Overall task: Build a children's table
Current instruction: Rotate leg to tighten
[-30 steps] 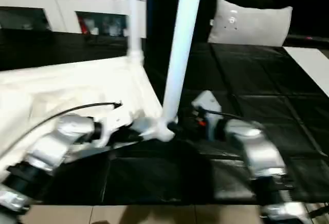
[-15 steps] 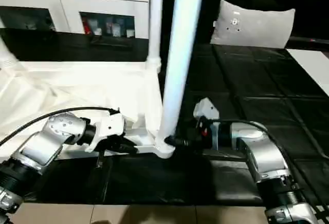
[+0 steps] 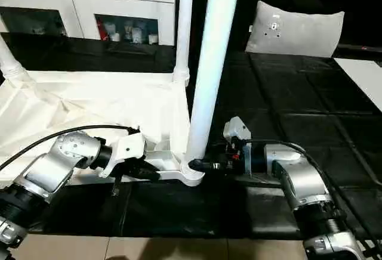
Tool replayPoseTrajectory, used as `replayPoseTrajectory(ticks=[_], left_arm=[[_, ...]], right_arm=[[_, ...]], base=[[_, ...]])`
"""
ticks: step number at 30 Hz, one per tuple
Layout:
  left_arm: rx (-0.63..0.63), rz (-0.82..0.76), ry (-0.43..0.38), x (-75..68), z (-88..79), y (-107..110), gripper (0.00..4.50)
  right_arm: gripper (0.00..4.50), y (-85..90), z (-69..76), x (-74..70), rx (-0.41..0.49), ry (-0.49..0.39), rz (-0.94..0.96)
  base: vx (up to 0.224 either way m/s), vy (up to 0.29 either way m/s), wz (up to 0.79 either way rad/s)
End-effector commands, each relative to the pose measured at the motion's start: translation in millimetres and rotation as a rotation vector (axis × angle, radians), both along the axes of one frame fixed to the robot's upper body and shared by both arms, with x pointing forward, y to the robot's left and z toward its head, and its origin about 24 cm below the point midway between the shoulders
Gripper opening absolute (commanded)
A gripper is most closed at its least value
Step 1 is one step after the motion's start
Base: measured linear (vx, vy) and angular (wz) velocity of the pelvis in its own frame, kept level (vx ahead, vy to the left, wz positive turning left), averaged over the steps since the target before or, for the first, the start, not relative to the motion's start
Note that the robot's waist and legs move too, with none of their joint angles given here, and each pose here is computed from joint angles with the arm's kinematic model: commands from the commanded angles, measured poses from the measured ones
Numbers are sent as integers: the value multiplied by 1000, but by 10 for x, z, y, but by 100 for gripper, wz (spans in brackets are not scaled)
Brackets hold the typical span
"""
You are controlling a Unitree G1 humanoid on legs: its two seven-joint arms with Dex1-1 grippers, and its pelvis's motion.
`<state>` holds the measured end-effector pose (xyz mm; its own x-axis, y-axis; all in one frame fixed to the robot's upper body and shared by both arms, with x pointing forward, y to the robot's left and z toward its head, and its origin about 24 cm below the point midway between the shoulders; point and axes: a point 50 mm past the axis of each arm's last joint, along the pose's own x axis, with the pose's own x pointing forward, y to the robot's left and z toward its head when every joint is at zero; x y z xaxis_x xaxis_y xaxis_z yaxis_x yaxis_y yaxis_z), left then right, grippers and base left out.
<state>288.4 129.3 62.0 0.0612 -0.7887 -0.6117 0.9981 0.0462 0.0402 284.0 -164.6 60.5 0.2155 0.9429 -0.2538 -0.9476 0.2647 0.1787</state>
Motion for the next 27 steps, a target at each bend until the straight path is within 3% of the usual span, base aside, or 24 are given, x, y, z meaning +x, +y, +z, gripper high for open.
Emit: replayPoseTrajectory(ticks=[1, 5, 7, 8, 9, 11, 17, 18, 22, 24, 27], left_arm=[[-43, 37, 23, -8, -28, -147, 0], [-66, 121, 16, 50, -9, -203, 0], [-98, 265, 11, 136, -3, -293, 0], [-100, 273, 11, 141, -3, -300, 0], [-115, 358, 15, 186, -4, -389, 0], [-124, 428, 16, 221, -3, -467, 0], [-167, 521, -22, 274, 47, -649, 0], [-175, 496, -32, 259, 59, -671, 0], [-152, 450, -65, 236, 59, -632, 0], [-141, 426, -75, 227, 48, -594, 0], [-113, 386, -83, 204, 19, -537, 0]], right_arm=[[196, 57, -175, -41, 2, 81, -31], [195, 89, -298, 46, -30, 84, -140], [195, 130, -422, 245, -70, 63, -341], [195, 131, -427, 257, -70, 66, -356], [193, 152, -481, 373, -73, 102, -523], [193, 193, -510, 426, -72, 144, -624], [193, 479, -323, 396, -28, 89, -665], [247, 527, -240, 394, 7, 59, -652], [264, 478, -95, 392, 40, 31, -628], [298, 405, -37, 374, 26, 4, -606], [316, 291, 32, 347, 3, -28, -570]], base=[[0, 0, 0], [0, 0, 0], [0, 0, 0], [0, 0, 0], [0, 0, 0], [0, 0, 0], [0, 0, 0], [0, 0, 0], [0, 0, 0], [0, 0, 0], [0, 0, 0]])
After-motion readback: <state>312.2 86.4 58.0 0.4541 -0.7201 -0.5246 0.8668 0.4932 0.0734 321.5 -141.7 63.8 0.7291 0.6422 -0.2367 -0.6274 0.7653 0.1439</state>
